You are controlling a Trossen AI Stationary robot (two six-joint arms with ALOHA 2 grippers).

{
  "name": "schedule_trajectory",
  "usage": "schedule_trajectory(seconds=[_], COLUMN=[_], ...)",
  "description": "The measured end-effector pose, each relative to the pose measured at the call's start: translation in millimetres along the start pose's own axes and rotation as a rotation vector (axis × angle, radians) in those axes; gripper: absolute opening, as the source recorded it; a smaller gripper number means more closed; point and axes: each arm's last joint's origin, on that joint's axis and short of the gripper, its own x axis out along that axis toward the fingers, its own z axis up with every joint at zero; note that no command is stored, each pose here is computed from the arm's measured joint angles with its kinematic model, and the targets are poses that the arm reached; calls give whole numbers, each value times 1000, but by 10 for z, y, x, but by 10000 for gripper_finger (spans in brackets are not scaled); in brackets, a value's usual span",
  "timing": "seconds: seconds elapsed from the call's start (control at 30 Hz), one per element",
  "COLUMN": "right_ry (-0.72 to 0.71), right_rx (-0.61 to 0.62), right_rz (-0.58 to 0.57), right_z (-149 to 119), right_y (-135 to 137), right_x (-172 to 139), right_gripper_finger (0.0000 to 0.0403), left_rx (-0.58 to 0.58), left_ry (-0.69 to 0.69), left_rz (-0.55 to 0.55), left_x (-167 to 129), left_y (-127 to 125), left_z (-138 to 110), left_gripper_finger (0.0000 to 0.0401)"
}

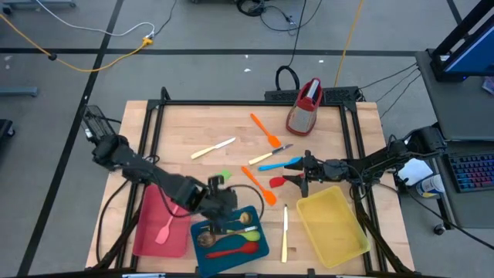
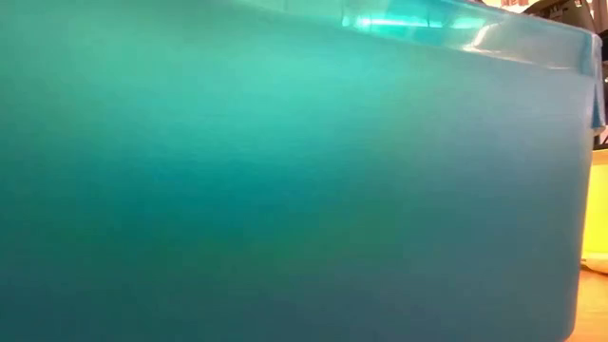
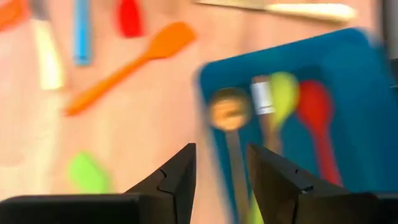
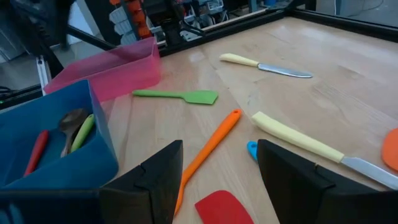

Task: Pick & Place Kitchen Items
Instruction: Adjust the blue bin

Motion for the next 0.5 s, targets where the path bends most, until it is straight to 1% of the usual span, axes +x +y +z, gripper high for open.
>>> schedule_trajectory(seconds=[0.13,0.2,0.3,0.4,0.5], right_ry=[0,-1,-1,-1,-1], right_rx=[-1,-8,-26,-34,-39], right_rz=[0,0,0,-1,-1], right_z=[0,1,1,1,1], right_y=[0,0,0,0,0], right_x=[0,0,0,0,0], right_gripper_finger=[197,197,197,197,197], left_rx=[15,20,44,80,121], left_ry=[73,128,202,251,260], left_rz=[87,114,128,88,16], left_x=[-27,4,67,118,146], left_y=[270,415,635,845,1038], left_z=[4,10,34,74,128], left_gripper_finger=[145,145,145,145,145])
